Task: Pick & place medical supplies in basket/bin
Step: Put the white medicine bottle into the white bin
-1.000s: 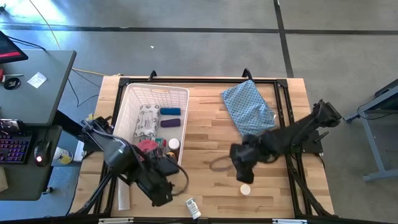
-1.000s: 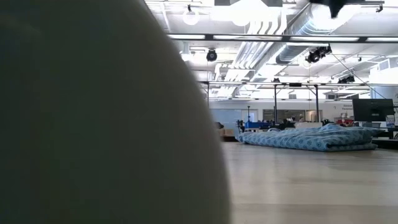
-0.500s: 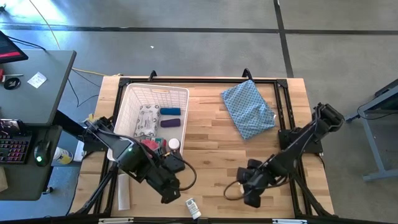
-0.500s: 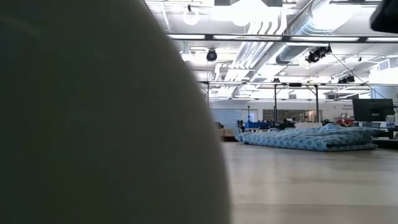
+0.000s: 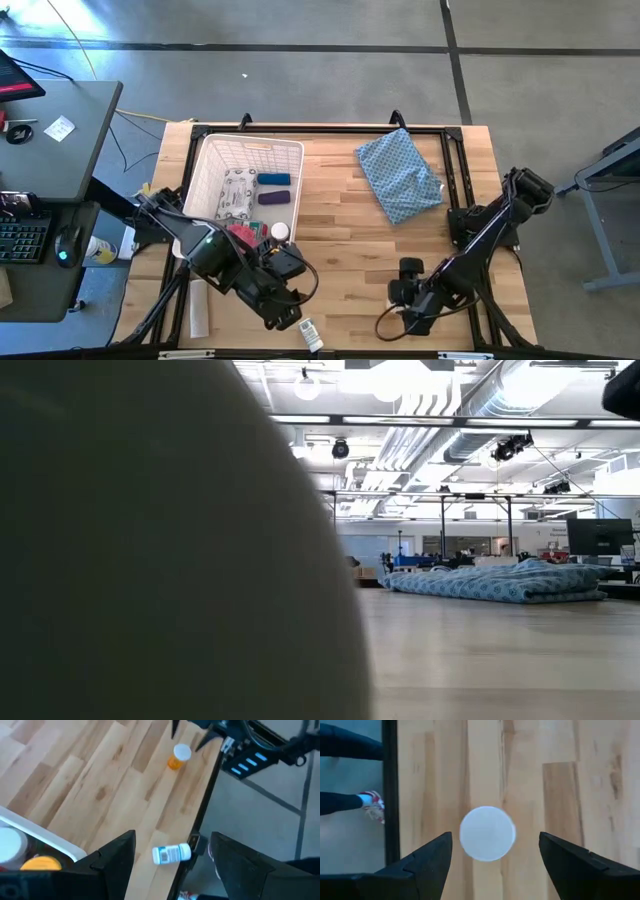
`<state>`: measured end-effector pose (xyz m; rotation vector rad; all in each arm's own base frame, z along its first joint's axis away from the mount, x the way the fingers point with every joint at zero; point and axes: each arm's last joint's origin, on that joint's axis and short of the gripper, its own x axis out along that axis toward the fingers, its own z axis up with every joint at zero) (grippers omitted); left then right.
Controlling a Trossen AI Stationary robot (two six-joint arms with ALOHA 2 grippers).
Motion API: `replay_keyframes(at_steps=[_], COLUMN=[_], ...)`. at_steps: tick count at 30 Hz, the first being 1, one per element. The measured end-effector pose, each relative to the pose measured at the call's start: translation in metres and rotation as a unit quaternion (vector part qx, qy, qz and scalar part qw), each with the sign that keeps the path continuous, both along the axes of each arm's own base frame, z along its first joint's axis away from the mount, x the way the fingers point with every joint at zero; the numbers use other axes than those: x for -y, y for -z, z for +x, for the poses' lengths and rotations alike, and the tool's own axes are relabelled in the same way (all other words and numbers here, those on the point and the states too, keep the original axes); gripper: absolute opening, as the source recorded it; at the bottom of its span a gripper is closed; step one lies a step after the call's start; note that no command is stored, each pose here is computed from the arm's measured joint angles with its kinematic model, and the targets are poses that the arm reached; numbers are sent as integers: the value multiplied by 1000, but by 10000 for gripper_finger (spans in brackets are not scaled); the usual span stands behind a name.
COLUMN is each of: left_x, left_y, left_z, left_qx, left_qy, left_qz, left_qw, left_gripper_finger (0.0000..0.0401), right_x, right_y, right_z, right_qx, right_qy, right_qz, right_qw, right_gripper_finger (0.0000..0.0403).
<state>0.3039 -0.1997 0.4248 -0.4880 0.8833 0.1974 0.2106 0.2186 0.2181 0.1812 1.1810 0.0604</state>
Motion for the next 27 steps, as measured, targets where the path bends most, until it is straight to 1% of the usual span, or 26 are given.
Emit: replay_keyframes(at_steps=[3, 6, 9, 12, 15, 19, 23, 25, 27], left_x=[-1, 0, 4, 13, 25, 38, 47, 51, 55], left_y=[0, 2, 4, 13, 32, 61, 79, 88, 99], left_z=[0, -3, -6, -2, 7, 21, 35, 41, 46], left_qx=[0, -16, -29, -37, -64, -107, -102, -102, -109], left_qy=[0, 26, 71, 143, 229, 342, 426, 459, 489], left_qz=[4, 21, 46, 95, 137, 177, 216, 215, 193], left_qw=[1000, 999, 996, 984, 961, 917, 873, 856, 844], left_gripper_finger=[292, 292, 292, 292, 292, 292, 292, 292, 292], right_x=[-4, -6, -9, -11, -15, -20, -25, -28, -30], right_y=[0, 0, 0, 0, 0, 0, 0, 0, 0], right_z=[-4, -6, -9, -12, -17, -23, -30, -34, -36], right_qx=[-6, -13, -24, -29, -40, -54, -62, -67, -74], right_qy=[6, 16, 27, 41, 50, 70, 89, 101, 117], right_qz=[10, 21, 34, 43, 56, 72, 81, 88, 98], right_qw=[1000, 1000, 999, 998, 996, 994, 991, 989, 986], right_gripper_finger=[288, 289, 289, 289, 289, 289, 289, 289, 289])
